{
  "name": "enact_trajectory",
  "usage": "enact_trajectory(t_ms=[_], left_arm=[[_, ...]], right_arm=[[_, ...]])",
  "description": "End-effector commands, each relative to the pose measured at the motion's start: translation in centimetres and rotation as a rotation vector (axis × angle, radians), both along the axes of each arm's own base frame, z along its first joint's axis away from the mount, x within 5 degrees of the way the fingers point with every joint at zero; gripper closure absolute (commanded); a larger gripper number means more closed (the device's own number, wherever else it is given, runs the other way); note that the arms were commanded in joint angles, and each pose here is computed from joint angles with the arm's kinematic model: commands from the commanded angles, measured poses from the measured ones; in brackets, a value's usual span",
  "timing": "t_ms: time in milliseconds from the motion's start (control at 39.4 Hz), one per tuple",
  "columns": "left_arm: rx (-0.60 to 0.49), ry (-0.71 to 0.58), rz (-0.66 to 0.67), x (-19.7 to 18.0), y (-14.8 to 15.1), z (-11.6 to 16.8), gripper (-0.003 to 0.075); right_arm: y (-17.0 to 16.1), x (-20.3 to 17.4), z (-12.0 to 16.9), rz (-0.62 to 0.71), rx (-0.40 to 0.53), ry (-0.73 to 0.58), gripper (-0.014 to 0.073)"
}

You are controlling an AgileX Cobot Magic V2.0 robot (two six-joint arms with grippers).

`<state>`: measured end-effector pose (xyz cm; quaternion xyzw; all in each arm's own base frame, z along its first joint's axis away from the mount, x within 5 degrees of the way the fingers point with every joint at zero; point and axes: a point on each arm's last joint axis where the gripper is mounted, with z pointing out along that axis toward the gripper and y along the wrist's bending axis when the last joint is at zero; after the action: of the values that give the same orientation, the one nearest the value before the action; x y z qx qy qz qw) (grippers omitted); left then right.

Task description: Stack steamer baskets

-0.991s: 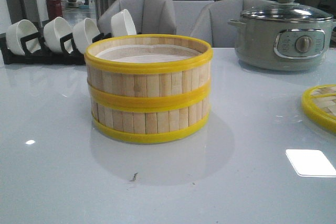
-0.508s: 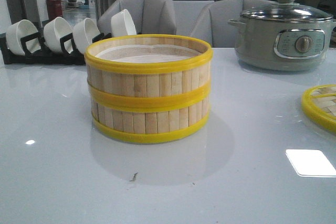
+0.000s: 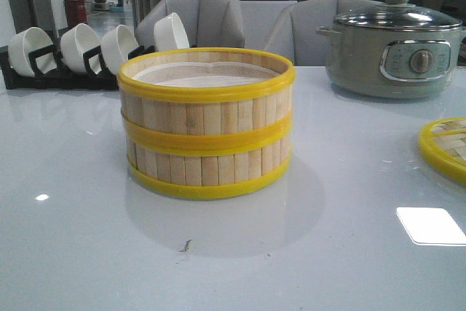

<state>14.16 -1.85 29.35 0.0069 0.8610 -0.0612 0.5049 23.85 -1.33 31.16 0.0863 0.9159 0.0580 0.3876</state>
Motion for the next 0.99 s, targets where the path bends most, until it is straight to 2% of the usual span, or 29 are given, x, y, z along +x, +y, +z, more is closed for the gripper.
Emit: enact_trajectory(t_ms=[0, 102, 203, 279, 813, 965], left_arm=[[-0.016, -0.115, -0.007, 0.3, -0.1, 1.7, 0.0636], [-0.016, -0.115, -0.007, 0.3, -0.1, 1.7, 0.0636], [-0.016, -0.115, -0.007, 0.3, -0.1, 1.7, 0.0636], [-0.016, -0.115, -0.007, 0.3, -0.1, 1.7, 0.0636], [-0.016, -0.115, -0.007, 0.3, -0.1, 1.7, 0.0636], [-0.017, -0.117, -0.007, 0.3, -0.1, 1.8, 0.0636]], right_arm=[[-0.1, 0.2, 1.9, -0.011, -0.004, -0.104, 0.0555], [-0.1, 0.2, 1.9, -0.011, -0.003, -0.100, 0.0461], [-0.1, 0.2, 1.8, -0.010, -0.003, -0.098, 0.0308], [-0.1, 0.2, 1.8, -0.010, -0.003, -0.096, 0.0251], [-0.2, 0.3, 1.7, -0.012, -0.005, -0.093, 0.0252], [-1.4, 1.3, 1.8, -0.041, -0.051, -0.088, 0.0252]])
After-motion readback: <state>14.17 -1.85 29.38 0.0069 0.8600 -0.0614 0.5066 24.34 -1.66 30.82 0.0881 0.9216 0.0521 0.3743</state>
